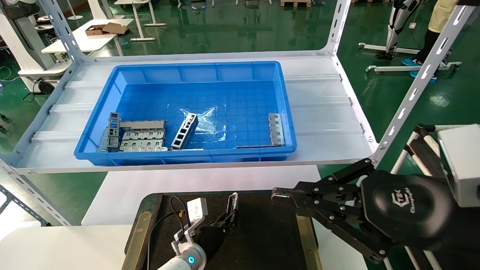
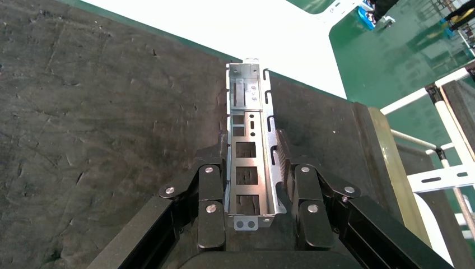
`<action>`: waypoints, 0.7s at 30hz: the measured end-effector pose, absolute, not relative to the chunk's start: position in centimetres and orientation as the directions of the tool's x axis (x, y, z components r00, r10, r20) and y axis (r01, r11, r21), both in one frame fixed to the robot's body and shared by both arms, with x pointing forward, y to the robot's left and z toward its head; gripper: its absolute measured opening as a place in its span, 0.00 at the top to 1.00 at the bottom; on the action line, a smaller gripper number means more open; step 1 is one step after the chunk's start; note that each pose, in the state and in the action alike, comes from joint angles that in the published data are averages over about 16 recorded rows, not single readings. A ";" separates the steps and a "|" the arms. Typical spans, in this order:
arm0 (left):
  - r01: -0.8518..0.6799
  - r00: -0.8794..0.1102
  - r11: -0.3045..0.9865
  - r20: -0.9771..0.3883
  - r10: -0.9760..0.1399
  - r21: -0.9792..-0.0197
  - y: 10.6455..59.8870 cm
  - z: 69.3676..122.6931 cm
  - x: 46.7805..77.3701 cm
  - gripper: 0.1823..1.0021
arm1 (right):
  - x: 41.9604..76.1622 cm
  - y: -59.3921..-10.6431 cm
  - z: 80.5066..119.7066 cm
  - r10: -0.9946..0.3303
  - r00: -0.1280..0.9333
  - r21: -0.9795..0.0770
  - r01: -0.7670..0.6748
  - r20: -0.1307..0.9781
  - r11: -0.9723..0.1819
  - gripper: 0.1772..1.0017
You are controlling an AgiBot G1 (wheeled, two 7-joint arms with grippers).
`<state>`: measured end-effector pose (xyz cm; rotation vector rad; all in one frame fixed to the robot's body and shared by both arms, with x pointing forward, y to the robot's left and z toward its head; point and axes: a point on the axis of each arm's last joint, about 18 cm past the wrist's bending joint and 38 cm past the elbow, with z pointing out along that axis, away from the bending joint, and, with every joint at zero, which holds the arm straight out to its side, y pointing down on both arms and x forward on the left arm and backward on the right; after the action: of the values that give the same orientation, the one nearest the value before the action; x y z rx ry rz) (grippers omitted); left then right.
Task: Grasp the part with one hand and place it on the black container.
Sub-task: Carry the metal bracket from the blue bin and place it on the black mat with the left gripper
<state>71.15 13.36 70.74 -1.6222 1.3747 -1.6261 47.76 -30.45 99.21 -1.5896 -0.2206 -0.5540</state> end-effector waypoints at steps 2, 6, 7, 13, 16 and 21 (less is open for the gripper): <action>-0.317 -0.193 -0.397 0.469 -0.862 -0.861 13.3 70.6 71.1 0.79 | 47.8 -30.5 99.2 -0.187 0.861 -0.881 0.461 0.473 -0.108 0.98; -0.318 -0.183 -0.402 0.472 -0.862 -0.859 13.2 70.4 71.0 0.79 | 47.8 -30.5 99.2 -0.187 0.861 -0.881 0.461 0.473 -0.108 0.98; -0.318 -0.181 -0.404 0.473 -0.862 -0.858 13.2 70.4 71.0 0.79 | 47.8 -30.5 99.2 -0.187 0.861 -0.881 0.461 0.473 -0.108 0.98; -0.322 -0.172 -0.410 0.479 -0.861 -0.853 13.0 70.1 70.8 0.78 | 47.8 -30.5 99.2 -0.187 0.861 -0.881 0.461 0.473 -0.108 0.97; -0.324 -0.168 -0.413 0.481 -0.860 -0.851 12.9 70.0 70.7 0.77 | 47.8 -30.5 99.2 -0.187 0.861 -0.881 0.461 0.473 -0.108 0.95; -0.328 -0.167 -0.419 0.488 -0.857 -0.847 12.8 70.0 70.5 0.73 | 47.8 -30.5 99.2 -0.187 0.861 -0.881 0.461 0.473 -0.108 0.89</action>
<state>70.54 12.78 69.99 -1.6679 1.3503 -1.6163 47.76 -30.45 99.21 -1.5896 -0.2206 -0.5540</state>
